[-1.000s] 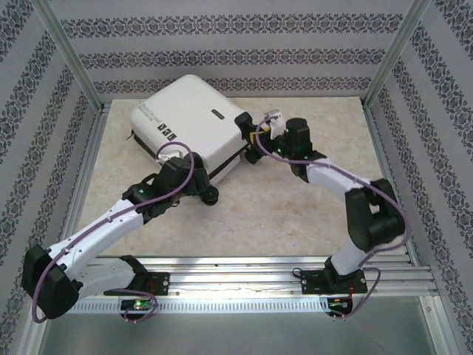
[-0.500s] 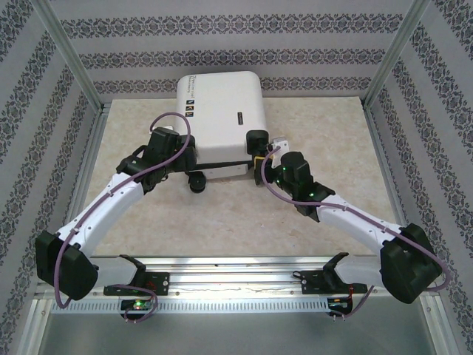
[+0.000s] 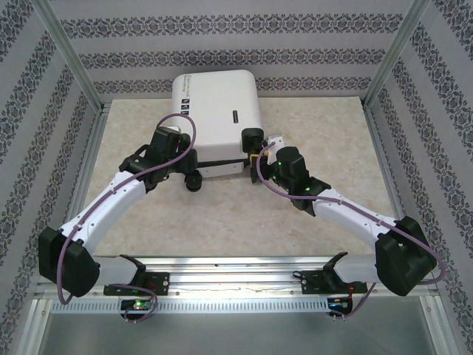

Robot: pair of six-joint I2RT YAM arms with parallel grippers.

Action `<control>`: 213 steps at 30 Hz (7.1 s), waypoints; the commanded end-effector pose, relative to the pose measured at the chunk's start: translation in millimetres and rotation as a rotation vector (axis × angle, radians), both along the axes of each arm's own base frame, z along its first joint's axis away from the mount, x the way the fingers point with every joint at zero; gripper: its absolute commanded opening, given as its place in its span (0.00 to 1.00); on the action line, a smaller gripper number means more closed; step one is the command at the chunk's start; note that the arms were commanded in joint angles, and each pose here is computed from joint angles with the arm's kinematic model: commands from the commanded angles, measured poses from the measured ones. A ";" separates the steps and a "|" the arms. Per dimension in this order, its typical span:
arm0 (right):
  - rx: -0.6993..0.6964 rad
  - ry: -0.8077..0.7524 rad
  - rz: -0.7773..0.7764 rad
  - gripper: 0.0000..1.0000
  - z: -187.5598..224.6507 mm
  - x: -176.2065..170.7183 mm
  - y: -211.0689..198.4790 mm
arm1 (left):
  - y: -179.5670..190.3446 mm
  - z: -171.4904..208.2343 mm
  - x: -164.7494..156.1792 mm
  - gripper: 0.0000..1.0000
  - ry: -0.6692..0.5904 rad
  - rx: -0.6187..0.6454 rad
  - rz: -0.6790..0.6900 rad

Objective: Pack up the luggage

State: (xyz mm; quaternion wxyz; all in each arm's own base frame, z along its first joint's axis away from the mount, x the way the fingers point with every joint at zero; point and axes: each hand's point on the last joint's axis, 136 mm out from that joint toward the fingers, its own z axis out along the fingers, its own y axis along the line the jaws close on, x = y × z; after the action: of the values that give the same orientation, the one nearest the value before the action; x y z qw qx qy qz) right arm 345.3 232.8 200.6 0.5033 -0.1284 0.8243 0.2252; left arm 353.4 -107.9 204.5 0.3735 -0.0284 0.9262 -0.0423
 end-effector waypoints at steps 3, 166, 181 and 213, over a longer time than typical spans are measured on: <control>0.033 -0.024 0.202 0.00 16.8 -17.9 35.2 | 13.1 -19.5 0.6 0.79 0.043 0.071 0.031; 0.101 -0.105 0.173 0.17 -63.3 44.9 18.6 | 2.8 84.9 16.5 0.05 -0.206 -0.618 -0.005; 0.332 0.021 0.404 0.32 -57.6 24.5 23.7 | 3.7 82.1 15.1 0.05 -0.207 -0.620 0.000; 0.090 -0.151 -0.047 0.12 -60.8 55.6 22.7 | -2.2 70.0 13.5 0.04 -0.191 -0.659 0.001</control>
State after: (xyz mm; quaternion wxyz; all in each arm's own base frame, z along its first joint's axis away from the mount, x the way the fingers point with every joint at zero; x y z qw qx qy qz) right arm 396.7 259.0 115.4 0.5383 -0.0805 0.8061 0.2322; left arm 356.5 -97.5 203.5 0.3335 -0.1985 0.8760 -0.2865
